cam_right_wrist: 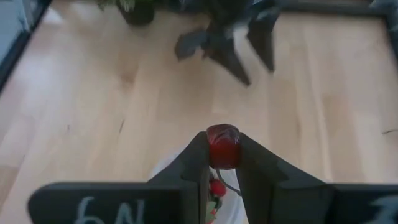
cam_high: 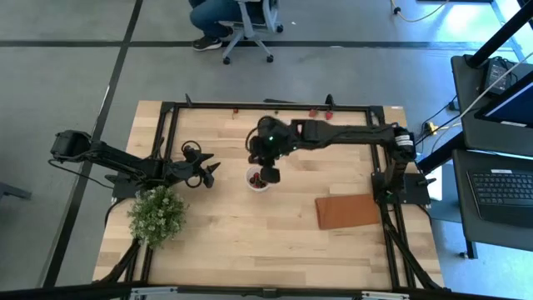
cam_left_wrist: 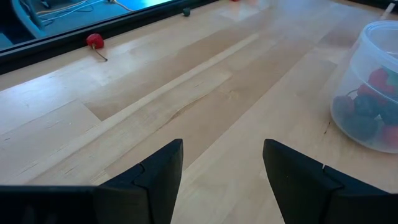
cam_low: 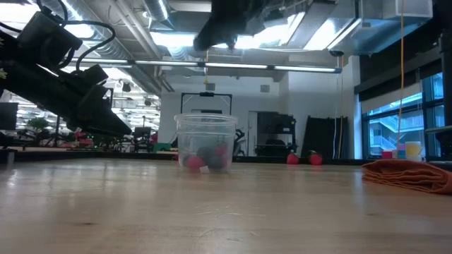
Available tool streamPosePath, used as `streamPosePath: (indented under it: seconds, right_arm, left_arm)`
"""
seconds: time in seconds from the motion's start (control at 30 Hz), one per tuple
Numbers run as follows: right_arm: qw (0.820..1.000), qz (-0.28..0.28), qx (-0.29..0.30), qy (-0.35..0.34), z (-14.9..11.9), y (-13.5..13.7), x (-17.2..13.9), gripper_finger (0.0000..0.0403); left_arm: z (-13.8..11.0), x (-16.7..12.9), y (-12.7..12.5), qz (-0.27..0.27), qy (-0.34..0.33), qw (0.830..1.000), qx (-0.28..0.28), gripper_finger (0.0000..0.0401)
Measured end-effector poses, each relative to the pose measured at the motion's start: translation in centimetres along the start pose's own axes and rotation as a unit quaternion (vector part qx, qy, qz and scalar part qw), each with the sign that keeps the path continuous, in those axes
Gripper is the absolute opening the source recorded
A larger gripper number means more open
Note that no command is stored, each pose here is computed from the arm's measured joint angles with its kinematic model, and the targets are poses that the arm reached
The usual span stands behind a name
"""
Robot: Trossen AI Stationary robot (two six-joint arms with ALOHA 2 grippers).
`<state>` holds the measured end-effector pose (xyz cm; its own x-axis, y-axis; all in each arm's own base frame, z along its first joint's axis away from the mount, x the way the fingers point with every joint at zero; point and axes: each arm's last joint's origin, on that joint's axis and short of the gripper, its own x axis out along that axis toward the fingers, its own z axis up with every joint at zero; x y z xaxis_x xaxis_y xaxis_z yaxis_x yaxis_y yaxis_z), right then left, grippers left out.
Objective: Pick and placing Produce into tupperware
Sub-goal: Put the bottom red cherry into the bin
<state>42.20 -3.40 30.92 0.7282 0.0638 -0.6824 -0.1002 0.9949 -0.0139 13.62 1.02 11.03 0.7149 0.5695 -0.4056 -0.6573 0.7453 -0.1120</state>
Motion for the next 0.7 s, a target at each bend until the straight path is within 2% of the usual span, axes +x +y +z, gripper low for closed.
streamPosePath:
  seconds: [0.33, 0.5, 0.7]
  right_arm:
    - [0.995, 0.020, 0.008, 0.097, -3.5, 0.3, 7.1, 0.0069]
    - [0.988, 0.032, 0.008, 0.151, -5.2, 1.0, 9.0, 0.0069]
    - [0.983, 0.039, 0.001, 0.181, -6.5, 1.2, 10.7, 0.0069]
  left_arm:
    - [0.0, 0.0, 0.0, 0.000, 0.000, 1.000, -0.002, 0.0215]
    - [0.0, 0.0, 0.0, 0.000, 0.000, 1.000, -0.001, 0.0215]
    - [0.0, 0.0, 0.0, 0.000, 0.000, 1.000, 0.000, 0.0215]
